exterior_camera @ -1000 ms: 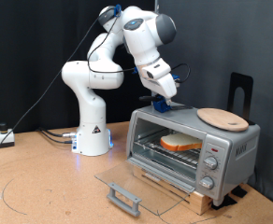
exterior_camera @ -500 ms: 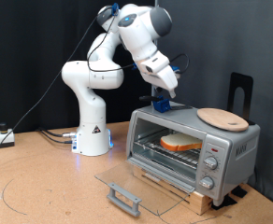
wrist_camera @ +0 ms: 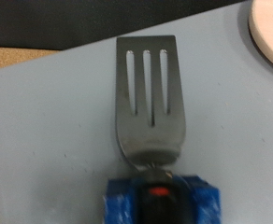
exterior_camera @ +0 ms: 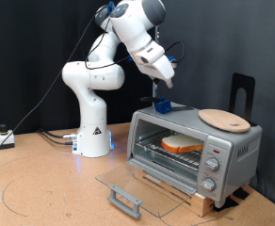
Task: Make a piece of toast with the oven
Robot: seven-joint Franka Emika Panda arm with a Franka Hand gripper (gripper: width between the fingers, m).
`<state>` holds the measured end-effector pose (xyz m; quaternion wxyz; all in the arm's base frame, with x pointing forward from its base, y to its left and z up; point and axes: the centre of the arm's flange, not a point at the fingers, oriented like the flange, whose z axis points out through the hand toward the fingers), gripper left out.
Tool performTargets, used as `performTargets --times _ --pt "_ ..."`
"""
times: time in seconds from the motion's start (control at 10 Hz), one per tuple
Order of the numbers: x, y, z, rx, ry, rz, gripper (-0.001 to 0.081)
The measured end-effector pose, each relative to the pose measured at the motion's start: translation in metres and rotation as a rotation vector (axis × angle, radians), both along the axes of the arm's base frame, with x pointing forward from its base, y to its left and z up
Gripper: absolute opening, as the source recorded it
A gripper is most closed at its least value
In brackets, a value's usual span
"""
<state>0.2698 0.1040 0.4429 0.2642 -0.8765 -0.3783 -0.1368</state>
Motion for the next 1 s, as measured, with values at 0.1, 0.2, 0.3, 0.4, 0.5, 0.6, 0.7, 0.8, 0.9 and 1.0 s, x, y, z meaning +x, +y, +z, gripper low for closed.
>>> performTargets --times 0.1,0.2,0.3,0.4,0.5,0.6,0.7,0.8,0.9,1.0 --pt "0.006 -0.012 0.002 0.019 0.007 -0.019 0.0809" --pt "0.012 -0.025 0.002 0.043 0.025 -0.047 0.0809" --pt "0.017 -0.039 0.002 0.058 0.045 -0.076 0.0809" --pt "0.022 -0.053 0.001 0.061 0.060 -0.106 0.0809" --pt "0.025 -0.067 -0.002 0.047 0.064 -0.135 0.0809" --pt "0.029 -0.081 -0.004 0.026 0.056 -0.157 0.0809" --pt "0.032 -0.094 -0.007 0.009 0.043 -0.170 0.0809" --pt "0.035 -0.106 -0.009 -0.004 0.025 -0.169 0.0809" --pt "0.038 -0.117 -0.011 -0.014 0.010 -0.165 0.0809" --pt "0.040 -0.127 -0.013 -0.022 0.007 -0.163 0.0809"
